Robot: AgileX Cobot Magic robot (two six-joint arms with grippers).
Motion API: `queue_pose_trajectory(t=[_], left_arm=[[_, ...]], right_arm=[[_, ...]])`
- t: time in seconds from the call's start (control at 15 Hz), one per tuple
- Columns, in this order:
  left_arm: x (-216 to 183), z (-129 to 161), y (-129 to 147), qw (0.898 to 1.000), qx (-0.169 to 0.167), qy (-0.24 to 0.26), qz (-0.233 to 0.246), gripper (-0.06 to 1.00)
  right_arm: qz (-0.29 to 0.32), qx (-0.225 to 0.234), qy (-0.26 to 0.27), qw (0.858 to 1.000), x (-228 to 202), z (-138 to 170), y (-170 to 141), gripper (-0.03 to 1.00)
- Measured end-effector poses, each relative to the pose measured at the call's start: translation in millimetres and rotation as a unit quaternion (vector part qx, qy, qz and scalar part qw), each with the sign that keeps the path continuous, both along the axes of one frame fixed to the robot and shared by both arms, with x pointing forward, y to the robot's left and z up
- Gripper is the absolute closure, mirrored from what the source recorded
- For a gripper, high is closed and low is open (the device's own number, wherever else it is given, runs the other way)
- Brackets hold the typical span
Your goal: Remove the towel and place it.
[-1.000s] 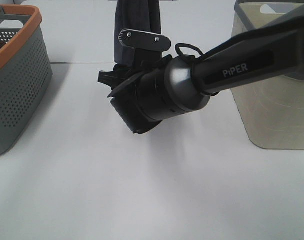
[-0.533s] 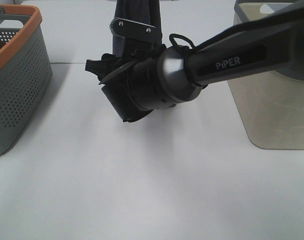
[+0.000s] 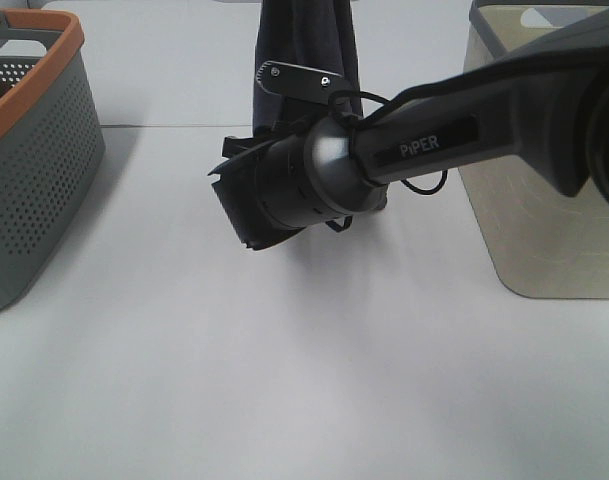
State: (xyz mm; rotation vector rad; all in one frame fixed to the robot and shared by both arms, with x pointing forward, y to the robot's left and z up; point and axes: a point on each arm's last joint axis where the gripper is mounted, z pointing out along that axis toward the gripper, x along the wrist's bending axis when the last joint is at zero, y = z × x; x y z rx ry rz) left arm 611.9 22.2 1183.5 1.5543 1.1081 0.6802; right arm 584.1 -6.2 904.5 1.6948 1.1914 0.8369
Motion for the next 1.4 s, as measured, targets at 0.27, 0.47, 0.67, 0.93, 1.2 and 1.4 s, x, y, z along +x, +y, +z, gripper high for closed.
queue_pose_trajectory(t=[0.27,0.47,0.67,0.93,1.2,1.4], left_arm=[[0.0,0.0,0.0,1.0,0.0,0.0,0.0,0.94],[3.6,0.0,4.9,1.0,0.0,0.0,0.007,0.94],[5.6,0.2,7.8,1.0,0.003,-0.002,0.011,0.94],[11.5,0.4,15.2,1.0,0.002,-0.006,0.019,0.94],[25.3,0.3,36.7,0.999,-0.023,0.008,0.043,0.94],[32.0,11.5,63.9,0.997,-0.04,0.006,0.07,0.94]], right_arm=[[-0.018,-0.029,0.012,0.999,-0.1,-0.3,-6.2,0.33],[-0.024,-0.033,0.035,0.999,-4.8,-3.6,-5.5,0.44],[-0.017,-0.029,0.044,0.998,-6.2,-3.8,-2.9,0.76],[0.029,-0.025,0.049,0.998,-6.2,18.8,2.4,0.94],[0.204,-0.095,0.068,0.972,-10.5,61.9,17.8,0.94],[0.308,-0.186,0.075,0.93,-23.1,79.5,14.0,0.94]])
